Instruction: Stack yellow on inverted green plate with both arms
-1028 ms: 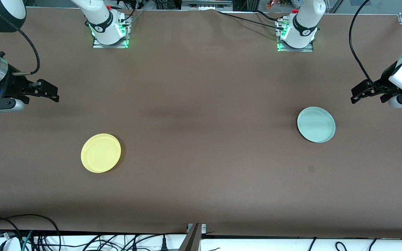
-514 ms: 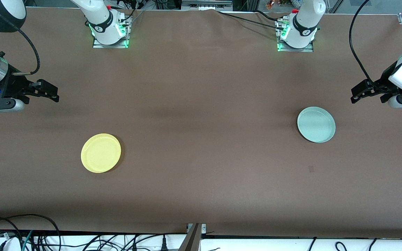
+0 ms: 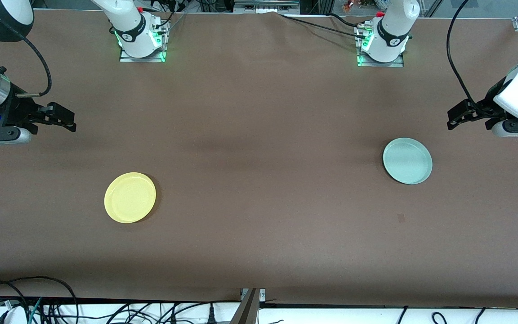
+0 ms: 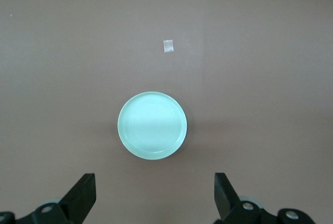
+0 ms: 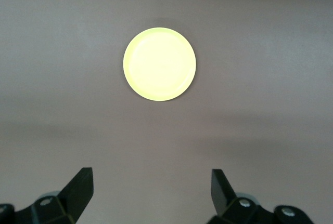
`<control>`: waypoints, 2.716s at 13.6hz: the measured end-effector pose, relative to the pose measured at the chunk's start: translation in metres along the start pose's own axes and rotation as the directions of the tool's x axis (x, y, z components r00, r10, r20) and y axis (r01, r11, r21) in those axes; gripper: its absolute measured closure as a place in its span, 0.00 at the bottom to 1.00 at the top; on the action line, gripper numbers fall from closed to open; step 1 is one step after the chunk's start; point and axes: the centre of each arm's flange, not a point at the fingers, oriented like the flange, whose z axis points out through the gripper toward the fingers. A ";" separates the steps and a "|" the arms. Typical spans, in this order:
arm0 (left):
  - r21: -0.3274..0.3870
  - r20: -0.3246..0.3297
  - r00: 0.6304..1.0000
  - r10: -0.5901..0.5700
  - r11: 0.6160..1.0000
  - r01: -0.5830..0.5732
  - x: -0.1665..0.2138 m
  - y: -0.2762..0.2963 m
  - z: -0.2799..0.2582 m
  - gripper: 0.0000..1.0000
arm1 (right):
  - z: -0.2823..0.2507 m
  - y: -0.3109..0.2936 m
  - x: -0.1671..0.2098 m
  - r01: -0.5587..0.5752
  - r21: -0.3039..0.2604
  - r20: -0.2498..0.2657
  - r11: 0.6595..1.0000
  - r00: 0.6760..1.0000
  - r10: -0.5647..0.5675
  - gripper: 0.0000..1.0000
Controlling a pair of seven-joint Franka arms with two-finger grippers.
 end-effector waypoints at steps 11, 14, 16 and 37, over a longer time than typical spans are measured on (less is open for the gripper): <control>0.000 0.009 1.000 0.003 1.000 -0.003 -0.001 0.000 0.001 0.00 | 0.000 0.002 0.000 -0.003 0.000 0.000 1.000 1.000 0.003 0.00; 0.001 0.033 0.999 -0.010 1.000 0.010 0.003 -0.007 0.012 0.00 | 0.000 0.004 0.000 -0.007 0.000 0.003 1.000 1.000 0.007 0.00; 0.003 0.089 0.995 -0.034 0.999 0.034 0.012 -0.021 0.040 0.00 | 0.001 0.003 0.000 -0.006 0.000 0.004 1.000 1.000 0.006 0.00; -0.004 0.109 0.852 0.513 0.857 -0.515 0.002 -0.108 0.366 0.00 | 0.032 -0.003 0.016 -0.003 0.027 0.036 1.000 0.999 0.002 0.00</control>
